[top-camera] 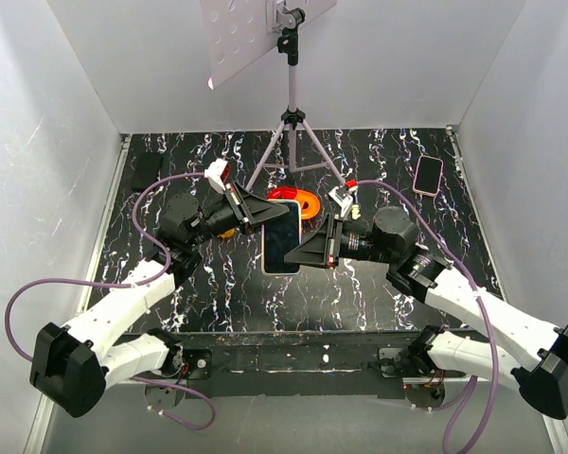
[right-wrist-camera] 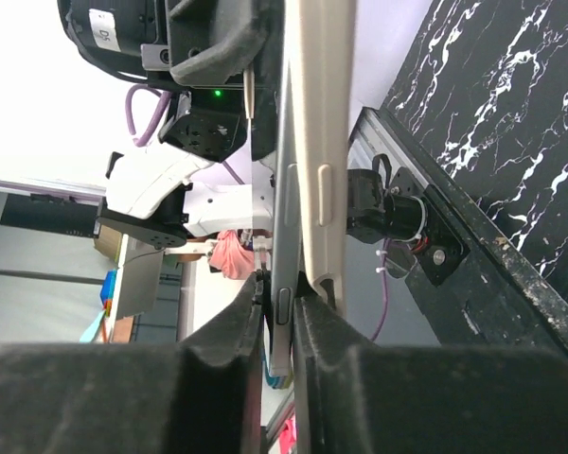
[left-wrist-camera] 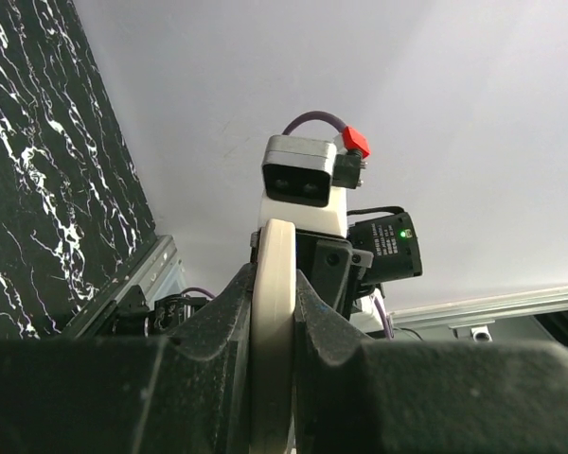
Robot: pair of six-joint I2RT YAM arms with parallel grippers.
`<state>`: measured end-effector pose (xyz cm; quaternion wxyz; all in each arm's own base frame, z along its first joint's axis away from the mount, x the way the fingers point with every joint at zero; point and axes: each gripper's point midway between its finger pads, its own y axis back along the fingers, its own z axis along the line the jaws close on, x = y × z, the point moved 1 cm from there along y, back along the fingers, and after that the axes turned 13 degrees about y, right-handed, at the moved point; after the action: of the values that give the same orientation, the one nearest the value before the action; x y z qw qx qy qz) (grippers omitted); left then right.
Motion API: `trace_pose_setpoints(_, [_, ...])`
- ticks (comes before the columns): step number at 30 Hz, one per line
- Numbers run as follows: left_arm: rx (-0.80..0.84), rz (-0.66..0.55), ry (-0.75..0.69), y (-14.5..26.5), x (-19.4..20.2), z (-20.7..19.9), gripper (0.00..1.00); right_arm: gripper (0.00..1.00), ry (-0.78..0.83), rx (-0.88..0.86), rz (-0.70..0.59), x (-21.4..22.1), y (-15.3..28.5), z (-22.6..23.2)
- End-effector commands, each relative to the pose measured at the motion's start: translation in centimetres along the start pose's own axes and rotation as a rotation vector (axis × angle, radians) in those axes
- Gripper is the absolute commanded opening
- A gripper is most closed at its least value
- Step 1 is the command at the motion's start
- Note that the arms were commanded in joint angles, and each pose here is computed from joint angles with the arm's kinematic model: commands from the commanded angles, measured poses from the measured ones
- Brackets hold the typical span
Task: Take the phone out of the phone case
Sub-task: Remove the phone case from the phone.
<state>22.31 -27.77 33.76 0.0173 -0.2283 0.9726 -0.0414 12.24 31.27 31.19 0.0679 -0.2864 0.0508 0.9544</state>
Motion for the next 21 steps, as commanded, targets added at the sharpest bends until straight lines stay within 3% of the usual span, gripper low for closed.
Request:
trace_pose_setpoints(1, [0.01,0.041,0.0,0.3,1.4,-0.5,0.0,0.08,0.043,-0.074,-0.113,-2.2,-0.1,1.8])
trace_pose_setpoints(3, [-0.01,0.05,0.006,0.3,1.4,0.1,0.14,0.01,0.048,-0.076,-0.116,-2.3,0.2,2.0])
trace_pose_setpoints(7, [-0.01,0.067,-0.024,0.4,1.6,0.2,0.56,0.01,0.065,-0.101,-0.124,-2.5,1.5,3.0])
trace_pose_setpoints(8, [-0.02,0.059,-0.04,0.5,1.3,0.3,0.61,0.01,0.073,-0.103,-0.132,-2.7,1.8,3.2])
trace_pose_setpoints(15, [-0.149,-0.064,-0.236,2.8,-1.0,-0.4,0.84,0.01,0.107,-0.045,-0.185,-3.3,5.0,3.0])
trace_pose_setpoints(18, [-0.154,-0.085,-0.298,3.5,-1.0,-1.3,0.86,0.01,0.098,-0.025,-0.214,-3.9,6.0,2.6])
trace_pose_setpoints(21, [-0.064,-0.032,-0.31,3.2,0.0,-2.0,0.86,0.01,0.093,-0.027,-0.238,-4.4,6.7,2.8])
